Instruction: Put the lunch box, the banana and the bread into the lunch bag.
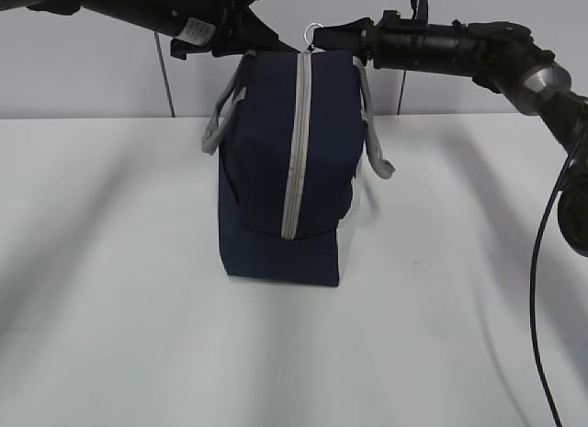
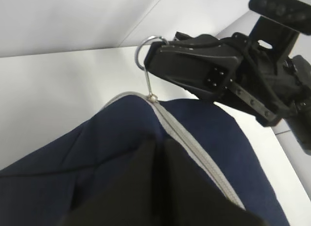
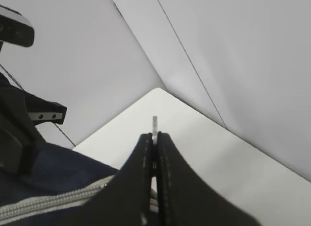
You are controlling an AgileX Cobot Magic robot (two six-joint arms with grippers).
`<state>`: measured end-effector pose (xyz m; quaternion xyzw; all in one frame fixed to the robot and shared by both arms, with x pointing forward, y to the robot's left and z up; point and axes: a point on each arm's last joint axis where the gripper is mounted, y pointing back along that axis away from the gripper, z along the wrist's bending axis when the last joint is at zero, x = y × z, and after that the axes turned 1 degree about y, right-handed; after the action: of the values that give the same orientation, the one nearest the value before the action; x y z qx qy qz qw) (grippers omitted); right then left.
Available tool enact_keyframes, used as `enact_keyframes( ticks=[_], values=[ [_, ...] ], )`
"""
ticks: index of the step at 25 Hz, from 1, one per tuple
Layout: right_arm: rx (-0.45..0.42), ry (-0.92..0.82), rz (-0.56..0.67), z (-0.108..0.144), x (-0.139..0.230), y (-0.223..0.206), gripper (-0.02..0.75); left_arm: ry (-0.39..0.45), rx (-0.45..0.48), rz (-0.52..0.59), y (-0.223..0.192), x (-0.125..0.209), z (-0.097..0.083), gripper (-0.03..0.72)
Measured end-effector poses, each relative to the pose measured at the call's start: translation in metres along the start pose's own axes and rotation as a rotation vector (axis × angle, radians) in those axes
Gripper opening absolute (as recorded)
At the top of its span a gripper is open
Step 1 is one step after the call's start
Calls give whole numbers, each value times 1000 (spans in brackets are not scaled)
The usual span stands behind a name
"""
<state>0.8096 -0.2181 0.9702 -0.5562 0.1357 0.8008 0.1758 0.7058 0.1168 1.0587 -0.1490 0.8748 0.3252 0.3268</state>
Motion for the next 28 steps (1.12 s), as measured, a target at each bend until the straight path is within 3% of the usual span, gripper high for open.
enact_keyframes(
  ticks=[14, 28],
  values=[
    [62, -82, -76, -4, -6, -4, -16, -54, 16, 23, 7, -1, -8, 11],
    [121, -197, -51, -15, 14, -11, -16, -101, 10, 12, 10, -3, -8, 11]
  ],
)
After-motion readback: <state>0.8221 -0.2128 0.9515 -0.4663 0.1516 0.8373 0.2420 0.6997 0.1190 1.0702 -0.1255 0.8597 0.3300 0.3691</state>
